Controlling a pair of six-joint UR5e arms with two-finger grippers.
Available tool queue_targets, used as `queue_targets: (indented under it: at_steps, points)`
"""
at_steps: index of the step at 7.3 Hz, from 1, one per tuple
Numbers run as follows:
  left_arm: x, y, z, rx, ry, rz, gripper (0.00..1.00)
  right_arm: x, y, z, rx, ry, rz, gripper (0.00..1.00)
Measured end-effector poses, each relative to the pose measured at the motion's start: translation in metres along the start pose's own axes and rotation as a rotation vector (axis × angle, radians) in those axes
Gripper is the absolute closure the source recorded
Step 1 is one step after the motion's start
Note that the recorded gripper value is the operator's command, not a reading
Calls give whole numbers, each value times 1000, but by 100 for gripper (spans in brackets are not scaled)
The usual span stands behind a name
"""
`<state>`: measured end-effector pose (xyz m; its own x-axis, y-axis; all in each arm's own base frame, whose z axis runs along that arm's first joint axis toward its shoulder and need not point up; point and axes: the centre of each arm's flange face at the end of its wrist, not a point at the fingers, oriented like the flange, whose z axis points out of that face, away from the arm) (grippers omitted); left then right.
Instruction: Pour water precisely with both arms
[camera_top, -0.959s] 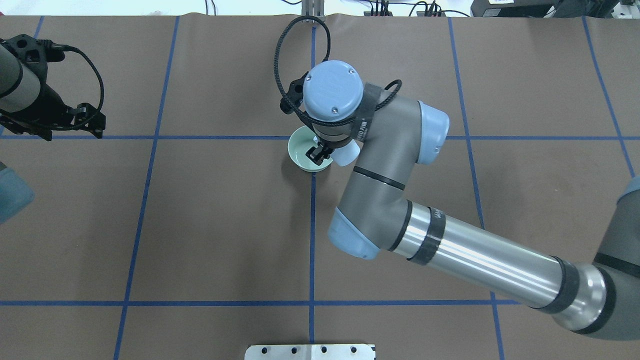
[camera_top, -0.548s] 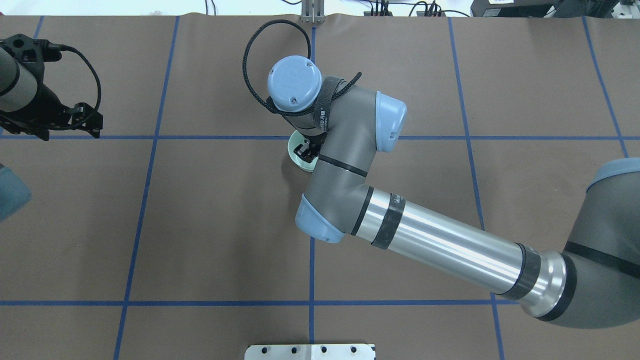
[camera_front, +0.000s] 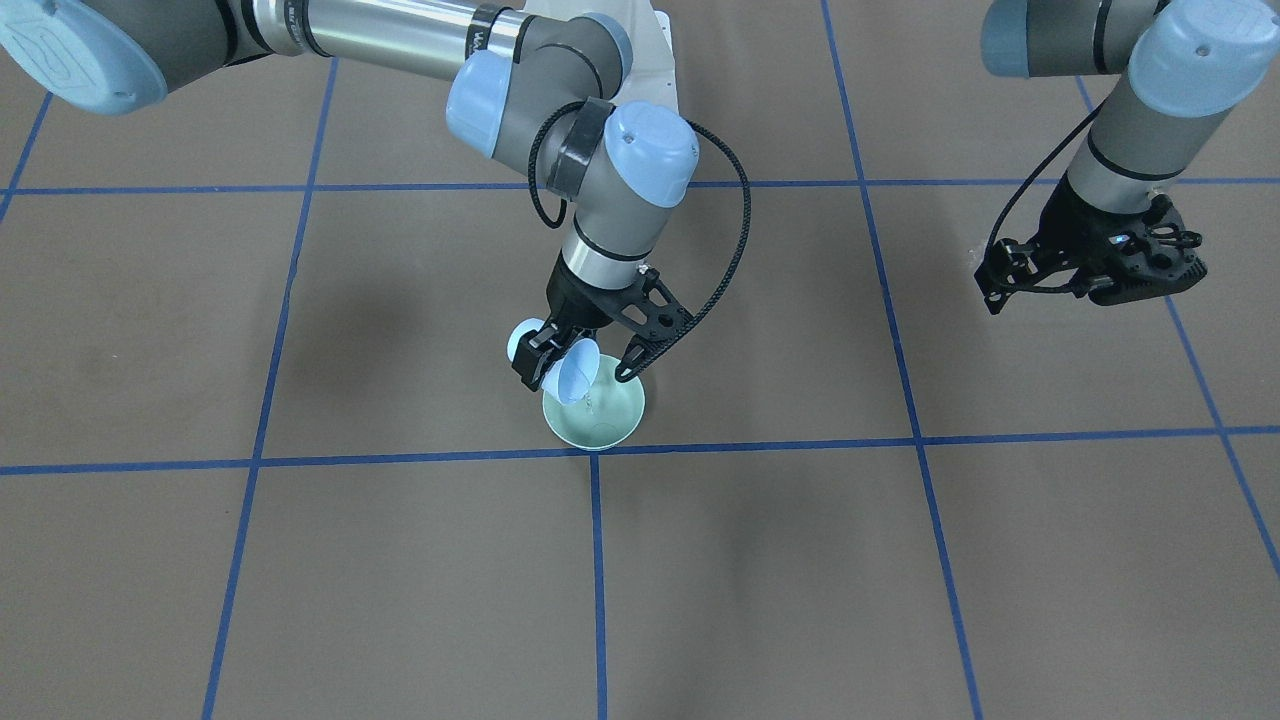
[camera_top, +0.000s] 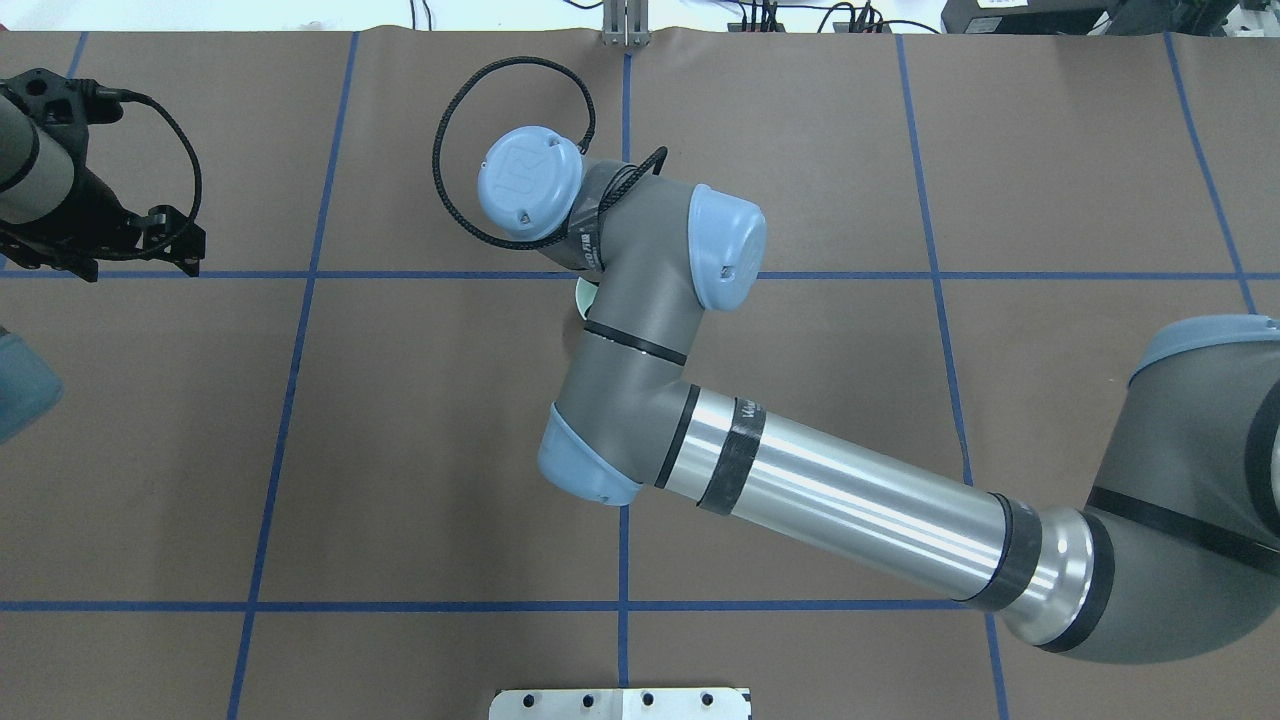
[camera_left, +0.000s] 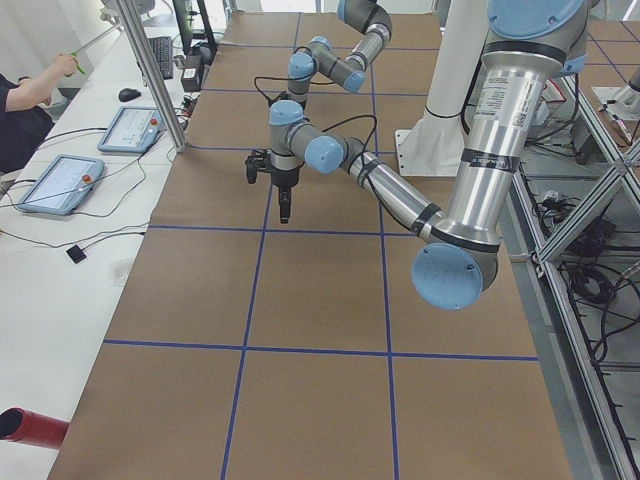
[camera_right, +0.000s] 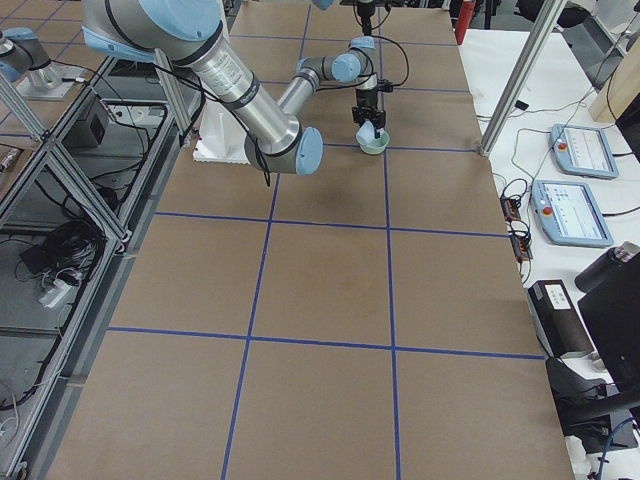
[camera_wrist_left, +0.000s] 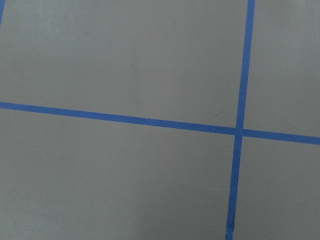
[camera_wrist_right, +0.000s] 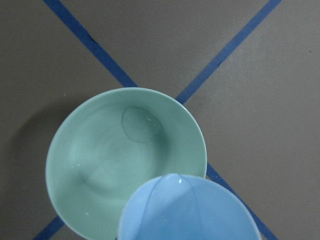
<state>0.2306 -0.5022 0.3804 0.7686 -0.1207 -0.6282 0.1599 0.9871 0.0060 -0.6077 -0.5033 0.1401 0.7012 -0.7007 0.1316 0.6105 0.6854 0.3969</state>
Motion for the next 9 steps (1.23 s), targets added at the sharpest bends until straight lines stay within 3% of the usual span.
queue_targets:
  at_steps: [5,7,9]
  points:
    - [0,0,2,-2,1,-2,0,-24,4,-2,-103,155,-67,100]
    - [0,0,3,-3,1,-2,0,-31,5,-2,-114,205,-87,100]
    - [0,0,3,-3,1,-2,0,-37,5,-4,-88,201,-86,100]
